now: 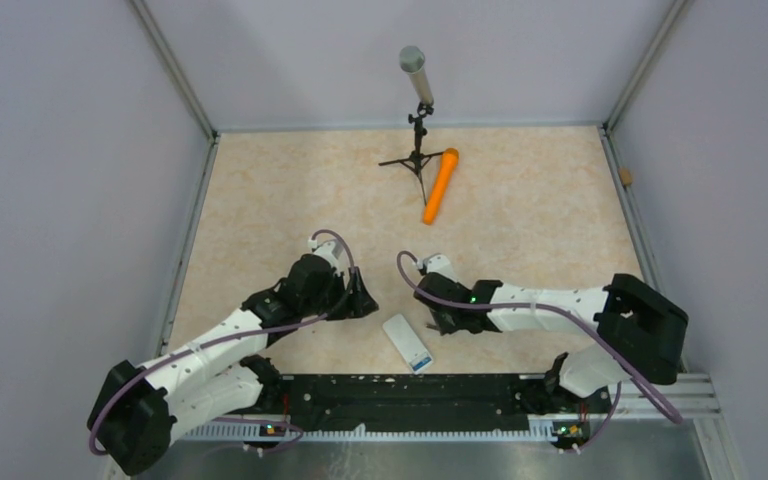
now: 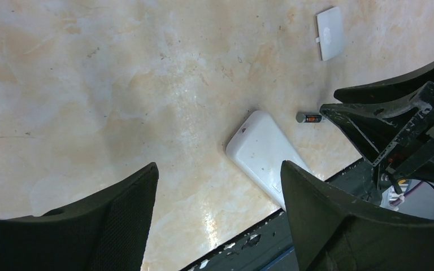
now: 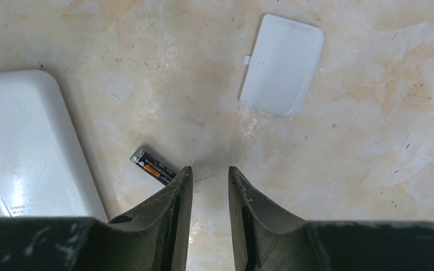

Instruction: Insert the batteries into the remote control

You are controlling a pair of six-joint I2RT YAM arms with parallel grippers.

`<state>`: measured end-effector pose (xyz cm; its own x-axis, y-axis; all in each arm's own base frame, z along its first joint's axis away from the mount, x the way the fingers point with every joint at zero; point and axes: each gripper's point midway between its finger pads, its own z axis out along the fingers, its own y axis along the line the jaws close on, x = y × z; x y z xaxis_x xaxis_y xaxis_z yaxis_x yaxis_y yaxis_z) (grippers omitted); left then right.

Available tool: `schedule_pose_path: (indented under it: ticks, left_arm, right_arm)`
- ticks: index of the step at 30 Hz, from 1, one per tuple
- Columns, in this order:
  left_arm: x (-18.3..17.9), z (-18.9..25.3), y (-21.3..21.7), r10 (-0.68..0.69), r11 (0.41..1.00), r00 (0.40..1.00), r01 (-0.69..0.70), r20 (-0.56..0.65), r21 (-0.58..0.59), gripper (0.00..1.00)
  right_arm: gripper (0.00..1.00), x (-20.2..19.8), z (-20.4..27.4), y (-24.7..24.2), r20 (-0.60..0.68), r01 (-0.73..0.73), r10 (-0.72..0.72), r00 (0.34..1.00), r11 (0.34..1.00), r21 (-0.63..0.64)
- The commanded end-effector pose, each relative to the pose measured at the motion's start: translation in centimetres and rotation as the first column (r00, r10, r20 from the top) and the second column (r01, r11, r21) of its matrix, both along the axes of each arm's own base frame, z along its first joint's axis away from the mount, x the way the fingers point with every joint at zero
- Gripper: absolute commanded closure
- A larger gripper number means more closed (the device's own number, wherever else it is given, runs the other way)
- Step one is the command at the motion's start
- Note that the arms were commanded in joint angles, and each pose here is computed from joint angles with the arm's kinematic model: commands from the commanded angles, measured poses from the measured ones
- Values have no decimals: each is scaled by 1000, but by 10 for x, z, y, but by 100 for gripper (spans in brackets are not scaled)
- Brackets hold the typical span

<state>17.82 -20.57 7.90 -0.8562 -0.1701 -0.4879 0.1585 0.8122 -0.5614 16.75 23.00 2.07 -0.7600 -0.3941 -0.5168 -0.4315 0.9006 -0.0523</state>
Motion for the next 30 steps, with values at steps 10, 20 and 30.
schedule_pose_path:
  ticks: [10,20,30]
  left_arm:
    - [-8,1,-15,-89,995,995,87,-37,-55,21]
    - [-22,-5,-23,-154,986,983,145,-105,-88,21]
    - [-48,-23,-35,-214,966,951,173,-223,-189,22]
  right_arm:
    - [68,-14,42,31,11,-242,243,970,961,130]
    - [63,-10,24,34,-15,-311,315,949,944,107]
    - [62,-7,9,34,-39,-310,317,948,943,123]
